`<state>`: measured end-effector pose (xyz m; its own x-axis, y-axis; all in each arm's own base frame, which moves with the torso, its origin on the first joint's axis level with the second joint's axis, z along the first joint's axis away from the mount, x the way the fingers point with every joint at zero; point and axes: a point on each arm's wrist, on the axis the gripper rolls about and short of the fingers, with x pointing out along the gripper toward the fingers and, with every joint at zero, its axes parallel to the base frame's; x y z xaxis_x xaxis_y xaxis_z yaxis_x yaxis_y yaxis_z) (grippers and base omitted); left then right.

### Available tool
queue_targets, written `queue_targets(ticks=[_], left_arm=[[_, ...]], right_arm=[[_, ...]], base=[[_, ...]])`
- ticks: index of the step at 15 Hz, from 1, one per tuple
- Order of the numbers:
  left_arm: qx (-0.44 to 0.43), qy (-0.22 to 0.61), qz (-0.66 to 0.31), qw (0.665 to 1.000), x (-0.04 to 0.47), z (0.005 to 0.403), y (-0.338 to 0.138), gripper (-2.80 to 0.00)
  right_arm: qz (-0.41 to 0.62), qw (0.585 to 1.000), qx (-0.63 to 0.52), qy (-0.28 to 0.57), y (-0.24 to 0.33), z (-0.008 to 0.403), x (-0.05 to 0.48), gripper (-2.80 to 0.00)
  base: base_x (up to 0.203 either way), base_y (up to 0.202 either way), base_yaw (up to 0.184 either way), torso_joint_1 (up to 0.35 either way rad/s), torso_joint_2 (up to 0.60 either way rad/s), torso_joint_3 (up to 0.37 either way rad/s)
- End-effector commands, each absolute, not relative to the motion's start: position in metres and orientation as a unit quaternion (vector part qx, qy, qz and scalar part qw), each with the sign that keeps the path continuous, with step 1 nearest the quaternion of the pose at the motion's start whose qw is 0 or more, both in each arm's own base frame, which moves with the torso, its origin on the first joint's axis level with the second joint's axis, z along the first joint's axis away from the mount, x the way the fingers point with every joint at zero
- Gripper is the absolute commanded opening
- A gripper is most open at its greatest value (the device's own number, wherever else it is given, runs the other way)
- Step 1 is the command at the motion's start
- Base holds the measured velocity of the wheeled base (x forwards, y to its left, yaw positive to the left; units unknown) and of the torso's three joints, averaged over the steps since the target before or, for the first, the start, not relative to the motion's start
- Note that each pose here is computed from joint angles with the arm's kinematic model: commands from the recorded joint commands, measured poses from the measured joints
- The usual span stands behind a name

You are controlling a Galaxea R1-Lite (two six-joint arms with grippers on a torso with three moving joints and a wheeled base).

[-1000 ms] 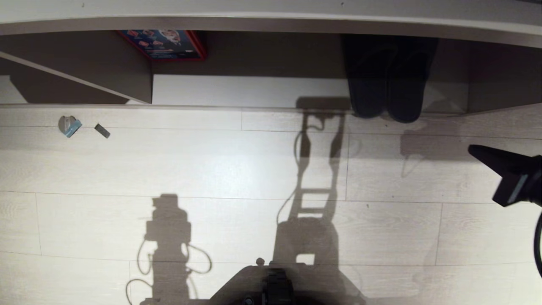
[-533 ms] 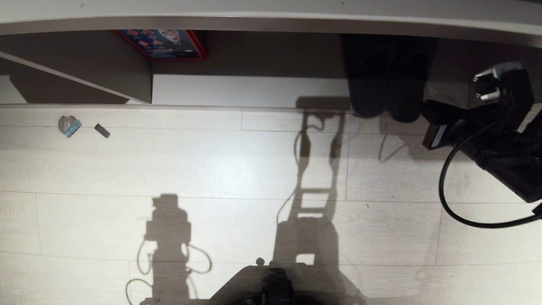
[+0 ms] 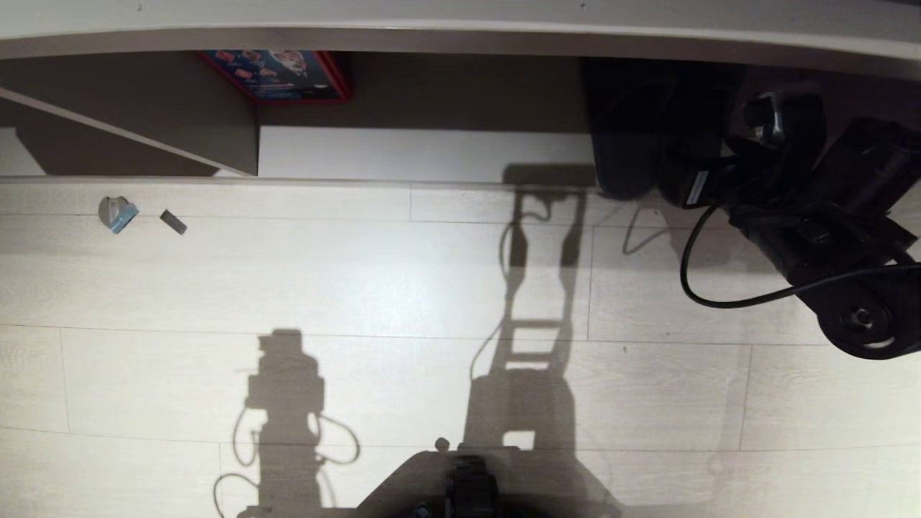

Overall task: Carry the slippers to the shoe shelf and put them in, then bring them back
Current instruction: Pick up the slippers in the shoe cabinet

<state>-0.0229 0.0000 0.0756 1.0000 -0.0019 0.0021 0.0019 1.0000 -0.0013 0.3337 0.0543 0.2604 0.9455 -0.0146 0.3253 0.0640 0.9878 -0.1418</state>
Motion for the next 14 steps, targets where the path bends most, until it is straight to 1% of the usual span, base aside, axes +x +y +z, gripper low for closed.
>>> queue_targets(ticks=[1, 5, 14], left_arm=[[-0.001, -0.001, -0.001, 1.000, -0.023, 0.076, 0.000, -2.80], [-0.001, -0.001, -0.001, 1.000, -0.023, 0.076, 0.000, -2.80], [-0.001, -0.001, -0.001, 1.000, -0.023, 0.076, 0.000, -2.80]], right_arm=[[-0.032, 0.978, -0.065, -0.197, 0.059, 0.253, 0.362, 0.00], [-0.044, 0.968, -0.039, -0.243, 0.063, 0.256, 0.385, 0.00], [-0.033, 0.953, -0.008, -0.301, 0.073, 0.266, 0.423, 0.00]], base=[[0.000, 0.000, 0.000, 0.000, 0.00, 0.000], [0.000, 0.000, 0.000, 0.000, 0.00, 0.000], [0.000, 0.000, 0.000, 0.000, 0.00, 0.000]])
